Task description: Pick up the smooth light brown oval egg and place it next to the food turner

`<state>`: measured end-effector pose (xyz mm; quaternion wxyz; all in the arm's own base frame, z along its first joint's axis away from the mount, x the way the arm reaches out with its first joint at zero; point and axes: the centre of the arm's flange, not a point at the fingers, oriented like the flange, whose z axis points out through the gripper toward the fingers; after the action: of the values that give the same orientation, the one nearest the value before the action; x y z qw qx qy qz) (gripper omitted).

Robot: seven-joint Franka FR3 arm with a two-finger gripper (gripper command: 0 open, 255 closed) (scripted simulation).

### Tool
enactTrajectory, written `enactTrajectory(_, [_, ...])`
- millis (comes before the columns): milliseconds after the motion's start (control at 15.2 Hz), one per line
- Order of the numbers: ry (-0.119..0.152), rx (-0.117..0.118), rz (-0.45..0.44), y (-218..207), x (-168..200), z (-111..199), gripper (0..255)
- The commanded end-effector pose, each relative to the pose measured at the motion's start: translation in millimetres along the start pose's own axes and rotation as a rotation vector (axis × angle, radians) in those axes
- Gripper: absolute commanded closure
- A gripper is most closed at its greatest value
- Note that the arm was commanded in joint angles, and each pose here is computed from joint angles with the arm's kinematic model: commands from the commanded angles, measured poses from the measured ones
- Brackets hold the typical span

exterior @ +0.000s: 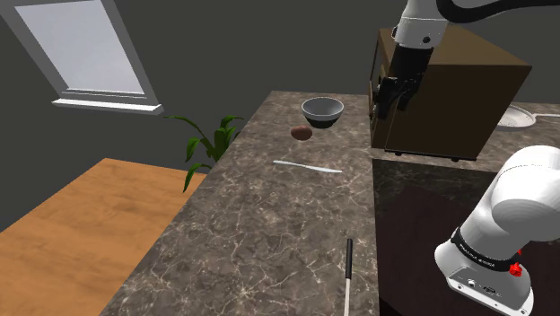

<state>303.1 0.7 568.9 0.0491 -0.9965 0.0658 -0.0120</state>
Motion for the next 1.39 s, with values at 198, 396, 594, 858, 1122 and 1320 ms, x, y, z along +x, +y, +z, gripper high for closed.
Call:
enactTrajectory(198, [0.018, 0.010, -0.036, 13.7, 27.7, 22.3, 0])
enactTrajectory(396, [0.036, 0.021, -0.072, 26.1, 56.3, 44.2, 0])
enactTrajectory(594, [0.054, 0.031, -0.108, 37.3, 85.7, 65.7, 0])
enactTrajectory(858, [0.078, 0.044, -0.157, 50.1, 126.0, 93.8, 0])
enactTrajectory(1122, [0.102, 0.058, -0.205, 60.7, 167.6, 121.0, 0])
enactTrajectory(1320, [0.120, 0.068, -0.241, 67.0, 199.5, 140.8, 0])
